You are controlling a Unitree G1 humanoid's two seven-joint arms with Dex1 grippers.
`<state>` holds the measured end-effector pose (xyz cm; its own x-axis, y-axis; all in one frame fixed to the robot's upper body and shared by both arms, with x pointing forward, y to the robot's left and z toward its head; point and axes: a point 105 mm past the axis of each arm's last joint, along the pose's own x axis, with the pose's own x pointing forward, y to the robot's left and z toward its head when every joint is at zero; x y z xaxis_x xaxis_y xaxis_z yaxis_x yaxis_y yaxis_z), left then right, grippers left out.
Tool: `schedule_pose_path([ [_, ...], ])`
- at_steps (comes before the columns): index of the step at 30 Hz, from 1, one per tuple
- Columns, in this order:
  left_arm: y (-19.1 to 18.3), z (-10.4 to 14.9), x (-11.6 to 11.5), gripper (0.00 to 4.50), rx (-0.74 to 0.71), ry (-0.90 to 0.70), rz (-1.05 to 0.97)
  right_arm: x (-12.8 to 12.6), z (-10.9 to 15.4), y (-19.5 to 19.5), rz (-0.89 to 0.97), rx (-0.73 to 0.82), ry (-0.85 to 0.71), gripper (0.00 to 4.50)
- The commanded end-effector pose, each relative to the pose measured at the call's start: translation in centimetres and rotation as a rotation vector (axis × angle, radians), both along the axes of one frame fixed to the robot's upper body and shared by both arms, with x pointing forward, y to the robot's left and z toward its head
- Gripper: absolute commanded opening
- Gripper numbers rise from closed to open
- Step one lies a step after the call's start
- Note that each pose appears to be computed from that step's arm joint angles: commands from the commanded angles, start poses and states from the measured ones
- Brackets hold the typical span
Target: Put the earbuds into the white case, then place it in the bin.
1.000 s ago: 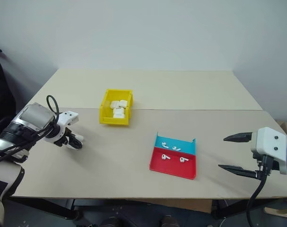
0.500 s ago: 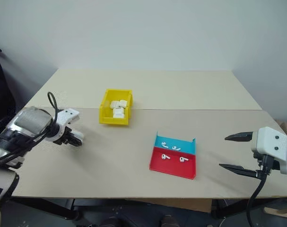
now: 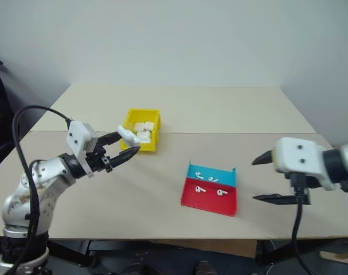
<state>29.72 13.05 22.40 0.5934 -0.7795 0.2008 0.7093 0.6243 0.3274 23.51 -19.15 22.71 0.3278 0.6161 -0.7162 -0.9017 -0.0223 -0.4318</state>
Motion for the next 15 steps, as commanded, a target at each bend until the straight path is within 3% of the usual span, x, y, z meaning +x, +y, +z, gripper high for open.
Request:
schedule_pose_path([
  [1, -0.7, -1.0, -1.0, 2.78, -0.029, -0.098, -0.122, 0.5, -0.7, 2.0, 0.039, -0.028, -0.008, 4.50],
  [6, -1.4, -3.1, -2.3, 2.78, -0.060, -0.174, -0.244, 3.1, -2.6, 5.1, -0.028, -0.064, 0.003, 4.50],
  [11, -1.5, -4.1, -3.0, 2.78, -0.060, -0.200, -0.296, 4.7, -4.2, 6.6, -0.073, -0.139, -0.033, 2.98],
  [15, -1.0, -4.6, -3.3, 2.78, -0.025, -0.193, -0.310, 5.0, -5.0, 7.7, -0.066, -0.159, -0.022, 2.98],
])
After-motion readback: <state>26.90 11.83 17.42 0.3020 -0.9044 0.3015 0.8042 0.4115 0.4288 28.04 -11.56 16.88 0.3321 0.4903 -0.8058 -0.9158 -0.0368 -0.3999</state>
